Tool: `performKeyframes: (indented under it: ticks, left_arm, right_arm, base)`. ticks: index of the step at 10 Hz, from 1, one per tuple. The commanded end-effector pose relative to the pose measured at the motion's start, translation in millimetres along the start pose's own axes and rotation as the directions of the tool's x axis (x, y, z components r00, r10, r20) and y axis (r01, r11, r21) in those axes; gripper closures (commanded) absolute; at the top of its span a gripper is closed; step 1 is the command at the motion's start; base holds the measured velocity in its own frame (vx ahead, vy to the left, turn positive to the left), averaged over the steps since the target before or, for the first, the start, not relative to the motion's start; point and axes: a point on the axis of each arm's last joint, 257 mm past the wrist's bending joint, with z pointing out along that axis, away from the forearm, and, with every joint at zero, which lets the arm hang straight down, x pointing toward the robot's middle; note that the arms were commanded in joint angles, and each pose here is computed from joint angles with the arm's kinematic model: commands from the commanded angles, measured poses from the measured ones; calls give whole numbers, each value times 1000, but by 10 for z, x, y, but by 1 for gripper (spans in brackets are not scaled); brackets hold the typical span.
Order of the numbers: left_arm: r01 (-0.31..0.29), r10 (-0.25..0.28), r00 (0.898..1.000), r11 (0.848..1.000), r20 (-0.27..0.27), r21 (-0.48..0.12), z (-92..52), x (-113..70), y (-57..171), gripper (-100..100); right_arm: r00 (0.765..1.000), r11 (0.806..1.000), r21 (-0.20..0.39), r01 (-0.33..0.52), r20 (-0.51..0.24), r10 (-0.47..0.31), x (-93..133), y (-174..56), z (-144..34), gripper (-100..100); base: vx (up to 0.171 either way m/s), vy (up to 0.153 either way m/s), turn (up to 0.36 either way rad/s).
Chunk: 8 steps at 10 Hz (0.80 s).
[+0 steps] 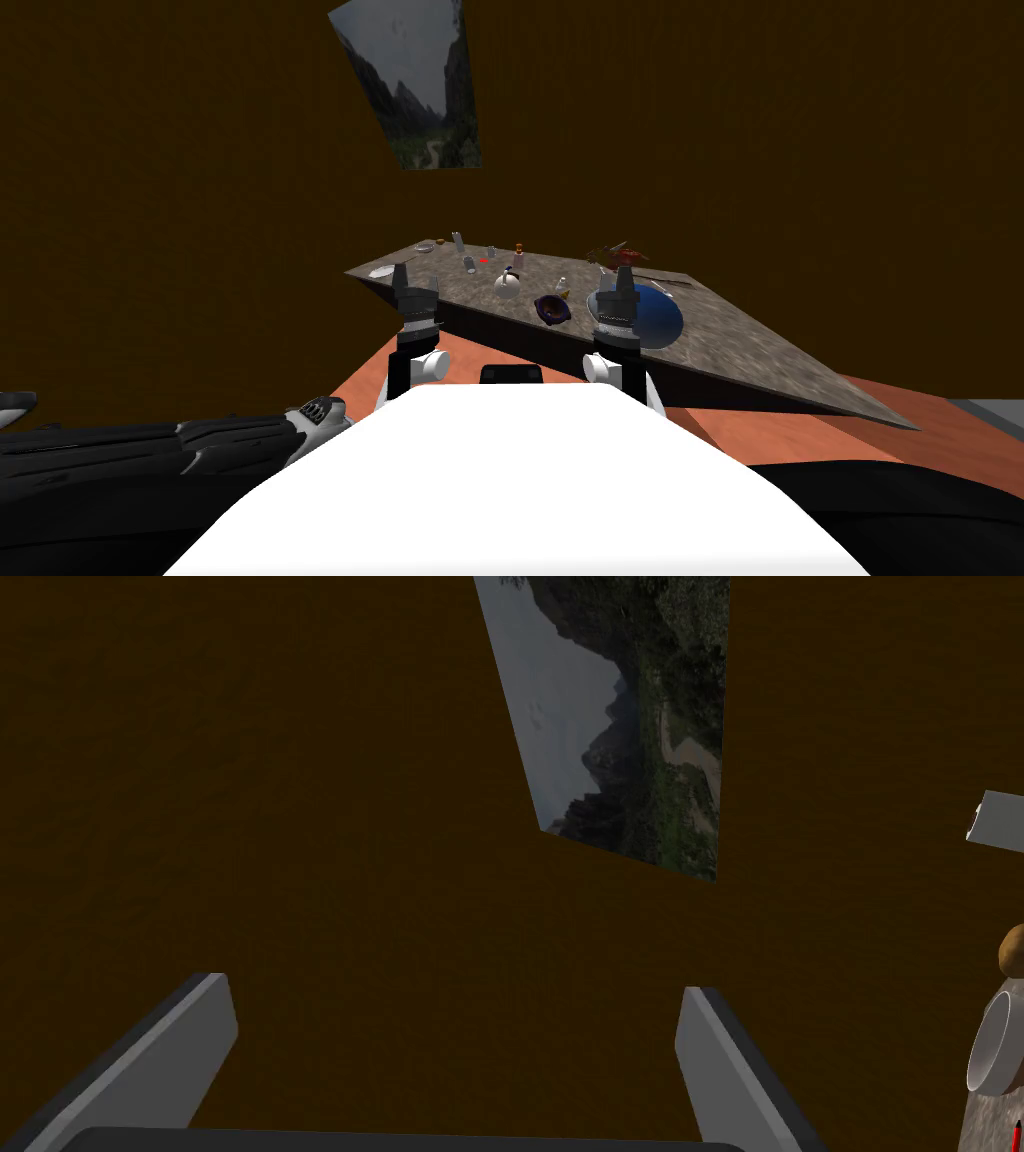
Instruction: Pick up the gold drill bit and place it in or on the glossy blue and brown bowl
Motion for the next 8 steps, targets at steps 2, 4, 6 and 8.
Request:
performKeyframes:
  ticks: [2,4,6,8]
  left_arm:
    - [0,0,1000,1000,0,0,0,0,0,0]
    - [0,0,1000,1000,0,0,0,0,0,0]
    - [0,0,1000,1000,0,0,0,0,0,0]
    - [0,0,1000,1000,0,0,0,0,0,0]
  right_arm:
    - [996,997,10,-72,-48,72,133,-98,97,-100]
    - [988,990,28,-141,-65,143,215,-191,176,-100]
    - [969,972,57,-229,-75,233,311,-312,274,-100]
    - [938,939,96,-331,-77,338,424,-460,385,-100]
  base:
    - [-14,-12,-31]
    - [-21,-26,-29]
    - [-18,-31,-36]
    - [-21,-36,-43]
